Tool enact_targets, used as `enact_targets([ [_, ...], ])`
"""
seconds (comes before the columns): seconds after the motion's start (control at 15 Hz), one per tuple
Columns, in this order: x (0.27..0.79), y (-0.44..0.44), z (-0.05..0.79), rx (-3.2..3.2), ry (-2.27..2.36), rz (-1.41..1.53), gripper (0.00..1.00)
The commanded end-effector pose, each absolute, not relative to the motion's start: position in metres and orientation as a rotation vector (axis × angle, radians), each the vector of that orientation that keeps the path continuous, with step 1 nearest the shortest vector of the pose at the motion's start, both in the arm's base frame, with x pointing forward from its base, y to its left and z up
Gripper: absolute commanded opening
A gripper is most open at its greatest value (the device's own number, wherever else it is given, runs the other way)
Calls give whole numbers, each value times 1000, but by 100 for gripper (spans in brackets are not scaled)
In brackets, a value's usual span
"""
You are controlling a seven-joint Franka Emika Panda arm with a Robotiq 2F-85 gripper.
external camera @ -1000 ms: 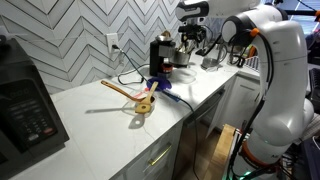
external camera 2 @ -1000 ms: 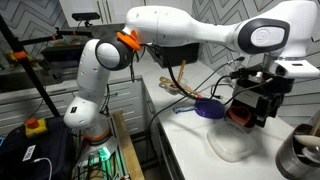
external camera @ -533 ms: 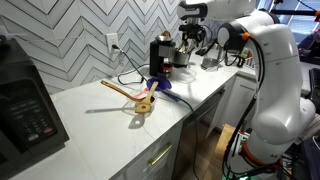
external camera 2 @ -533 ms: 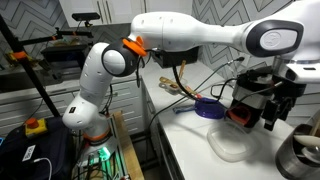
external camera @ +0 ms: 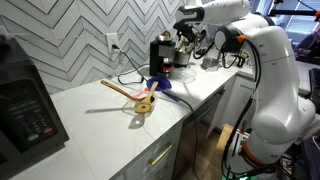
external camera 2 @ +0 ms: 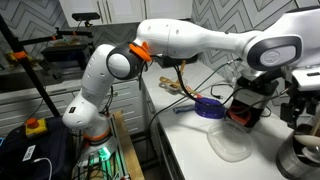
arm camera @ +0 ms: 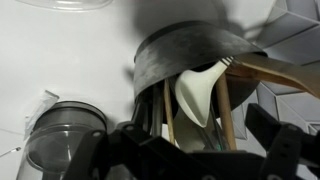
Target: Put the spoon inside the container
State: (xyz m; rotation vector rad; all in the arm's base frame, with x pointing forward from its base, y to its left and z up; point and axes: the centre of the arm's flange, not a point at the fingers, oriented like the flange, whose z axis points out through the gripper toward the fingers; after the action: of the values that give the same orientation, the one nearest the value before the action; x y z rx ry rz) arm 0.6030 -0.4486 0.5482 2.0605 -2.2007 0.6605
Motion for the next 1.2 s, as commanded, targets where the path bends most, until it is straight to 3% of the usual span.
enact_targets([
  [0.0, 616, -462, 519, 1959, -2228, 780, 100],
  [0.27, 625, -465, 493, 1927, -2195, 797, 100],
  [0.4, 625, -472, 489, 1905, -2171, 788, 95],
  [0.47, 625, -475, 487, 1892, -2175, 785, 74],
  [0.53, 625, -476, 486, 1886, -2167, 782, 70],
  [1.13, 620, -472, 490, 1882, -2147, 745, 2],
])
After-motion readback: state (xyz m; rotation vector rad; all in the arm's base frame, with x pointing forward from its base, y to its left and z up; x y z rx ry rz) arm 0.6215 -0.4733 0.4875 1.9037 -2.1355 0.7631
